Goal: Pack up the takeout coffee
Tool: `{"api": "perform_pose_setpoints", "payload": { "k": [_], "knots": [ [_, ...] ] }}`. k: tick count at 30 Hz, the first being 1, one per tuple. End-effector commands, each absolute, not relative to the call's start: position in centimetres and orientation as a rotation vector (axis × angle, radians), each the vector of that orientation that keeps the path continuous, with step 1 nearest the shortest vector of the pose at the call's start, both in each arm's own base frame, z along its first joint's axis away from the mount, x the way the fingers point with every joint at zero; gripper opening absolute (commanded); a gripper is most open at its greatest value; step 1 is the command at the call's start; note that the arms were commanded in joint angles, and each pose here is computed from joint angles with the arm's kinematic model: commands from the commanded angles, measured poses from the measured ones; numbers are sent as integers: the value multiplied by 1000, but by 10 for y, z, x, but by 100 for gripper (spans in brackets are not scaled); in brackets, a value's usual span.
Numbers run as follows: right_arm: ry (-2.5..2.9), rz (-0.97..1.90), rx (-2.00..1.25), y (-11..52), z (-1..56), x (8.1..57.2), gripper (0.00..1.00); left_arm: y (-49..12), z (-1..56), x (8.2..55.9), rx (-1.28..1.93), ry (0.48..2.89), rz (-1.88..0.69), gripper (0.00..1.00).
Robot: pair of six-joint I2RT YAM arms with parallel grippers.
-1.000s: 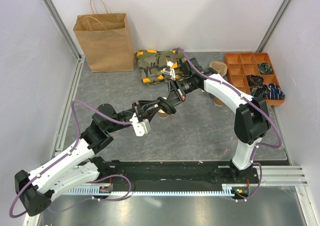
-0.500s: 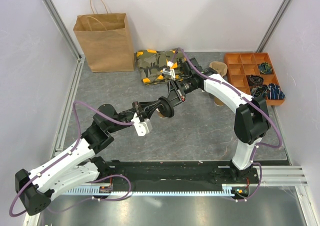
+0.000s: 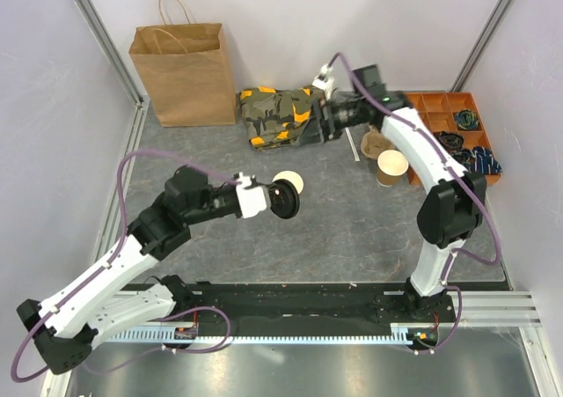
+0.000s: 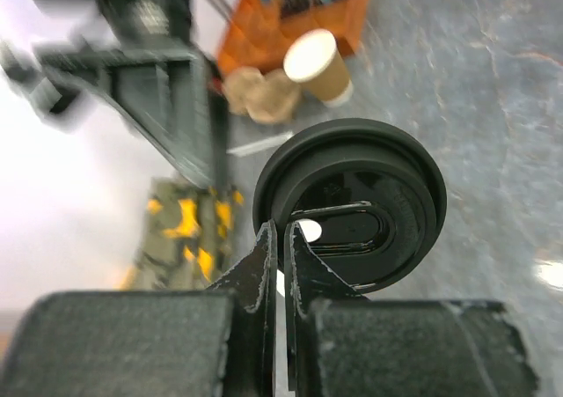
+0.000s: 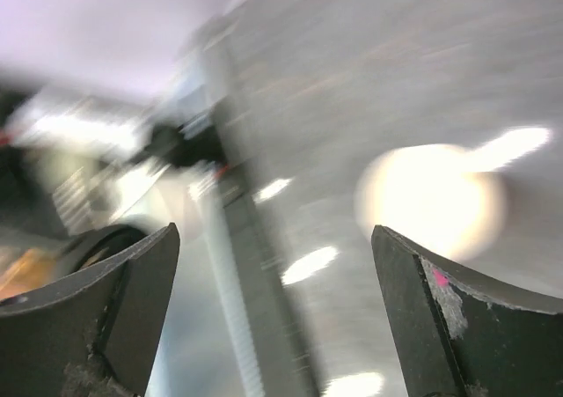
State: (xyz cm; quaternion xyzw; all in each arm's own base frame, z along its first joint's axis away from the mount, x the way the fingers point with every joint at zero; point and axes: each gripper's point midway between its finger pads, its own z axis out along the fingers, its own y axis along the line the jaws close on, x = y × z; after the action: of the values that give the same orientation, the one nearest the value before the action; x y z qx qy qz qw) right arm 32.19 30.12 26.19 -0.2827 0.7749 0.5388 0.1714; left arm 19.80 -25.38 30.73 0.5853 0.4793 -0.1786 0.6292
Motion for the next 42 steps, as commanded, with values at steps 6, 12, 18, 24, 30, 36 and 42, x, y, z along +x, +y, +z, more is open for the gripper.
{"api": "perform_pose_setpoints", "payload": {
  "k": [6, 12, 18, 24, 30, 36, 42],
  "knots": [
    [1889, 314, -461, 156, 344, 461, 98, -268, 264, 224, 1232, 1836, -565, 2],
    [1915, 315, -560, 150, 325, 441, 98, -270, 222, 263, 1104, 2168, -400, 2],
    [2036, 463, -520, 160, 286, 419, 98, -266, 215, 290, 998, 2249, -299, 2],
    [2085, 553, -543, 159, 265, 409, 98, -254, 205, 329, 865, 2290, -202, 2],
    [2105, 651, -482, 151, 263, 413, 98, -256, 198, 349, 819, 2312, -199, 2],
    [2128, 689, -463, 149, 255, 415, 98, -263, 185, 354, 848, 2335, -198, 2],
    [2136, 688, -455, 147, 252, 417, 98, -264, 170, 356, 870, 2370, -173, 2]
  ]
}}
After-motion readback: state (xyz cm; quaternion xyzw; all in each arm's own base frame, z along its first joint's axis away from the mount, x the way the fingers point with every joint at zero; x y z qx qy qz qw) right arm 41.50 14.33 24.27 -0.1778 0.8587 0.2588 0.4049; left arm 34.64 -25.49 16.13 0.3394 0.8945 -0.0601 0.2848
